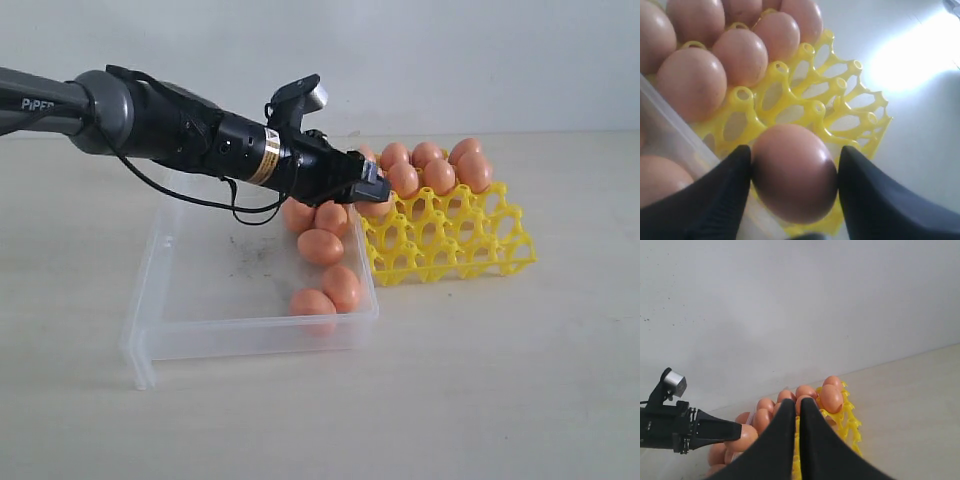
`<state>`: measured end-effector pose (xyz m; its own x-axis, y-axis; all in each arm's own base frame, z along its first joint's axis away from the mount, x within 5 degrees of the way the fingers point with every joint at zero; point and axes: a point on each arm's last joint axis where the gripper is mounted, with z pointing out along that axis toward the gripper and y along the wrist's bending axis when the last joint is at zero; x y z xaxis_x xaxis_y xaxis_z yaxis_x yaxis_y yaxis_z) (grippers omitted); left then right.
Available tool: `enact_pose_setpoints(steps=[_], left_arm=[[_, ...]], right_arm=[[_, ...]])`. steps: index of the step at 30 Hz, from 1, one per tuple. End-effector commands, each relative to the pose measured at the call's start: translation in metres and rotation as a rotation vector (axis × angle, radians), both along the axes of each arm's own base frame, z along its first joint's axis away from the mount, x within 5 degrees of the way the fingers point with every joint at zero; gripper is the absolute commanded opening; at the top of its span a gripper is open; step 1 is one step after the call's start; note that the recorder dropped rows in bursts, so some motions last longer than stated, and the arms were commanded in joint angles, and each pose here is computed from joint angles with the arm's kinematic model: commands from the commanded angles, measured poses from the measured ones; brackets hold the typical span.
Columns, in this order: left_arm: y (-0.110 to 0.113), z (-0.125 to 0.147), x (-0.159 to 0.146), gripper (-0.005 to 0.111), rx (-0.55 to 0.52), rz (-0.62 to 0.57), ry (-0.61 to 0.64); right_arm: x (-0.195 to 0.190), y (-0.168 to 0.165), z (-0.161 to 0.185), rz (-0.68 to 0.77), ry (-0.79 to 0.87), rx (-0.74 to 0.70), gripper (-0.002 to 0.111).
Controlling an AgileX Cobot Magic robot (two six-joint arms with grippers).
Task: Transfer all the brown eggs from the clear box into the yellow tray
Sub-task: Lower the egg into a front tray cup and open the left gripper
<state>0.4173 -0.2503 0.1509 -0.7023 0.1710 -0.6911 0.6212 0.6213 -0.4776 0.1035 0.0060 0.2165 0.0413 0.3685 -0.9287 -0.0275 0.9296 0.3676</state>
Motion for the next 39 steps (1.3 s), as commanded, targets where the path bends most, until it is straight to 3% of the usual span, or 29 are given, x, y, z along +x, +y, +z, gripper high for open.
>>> enact_pose_setpoints(steps=[1, 8, 14, 26, 31, 39], left_arm=[[-0.0012, -0.0083, 0.0, 0.004, 0.009, 0.013, 0.018], [0.0032, -0.0096, 0.0065, 0.006, 0.06, 0.065, -0.044], [0.0036, -0.0097, 0.0071, 0.036, 0.066, 0.067, -0.052], [-0.0014, -0.0071, 0.006, 0.039, 0.01, 0.013, -0.099], [-0.0008, -0.0073, 0.0069, 0.056, 0.018, 0.019, -0.108], [-0.0006, -0.0073, 0.0073, 0.061, 0.018, 0.025, -0.108]], right_arm=[[0.0, -0.0003, -0.0012, -0.003, 0.003, -0.004, 0.0], [0.0, -0.0003, -0.0012, -0.003, 0.003, -0.004, 0.0], [0.0, -0.0003, -0.0012, -0.003, 0.003, -0.004, 0.0], [0.0, -0.0001, -0.0015, -0.001, 0.006, -0.004, 0.0], [0.0, -0.0001, -0.0015, -0.001, 0.006, -0.004, 0.0], [0.0, -0.0001, -0.0015, -0.001, 0.006, -0.004, 0.0]])
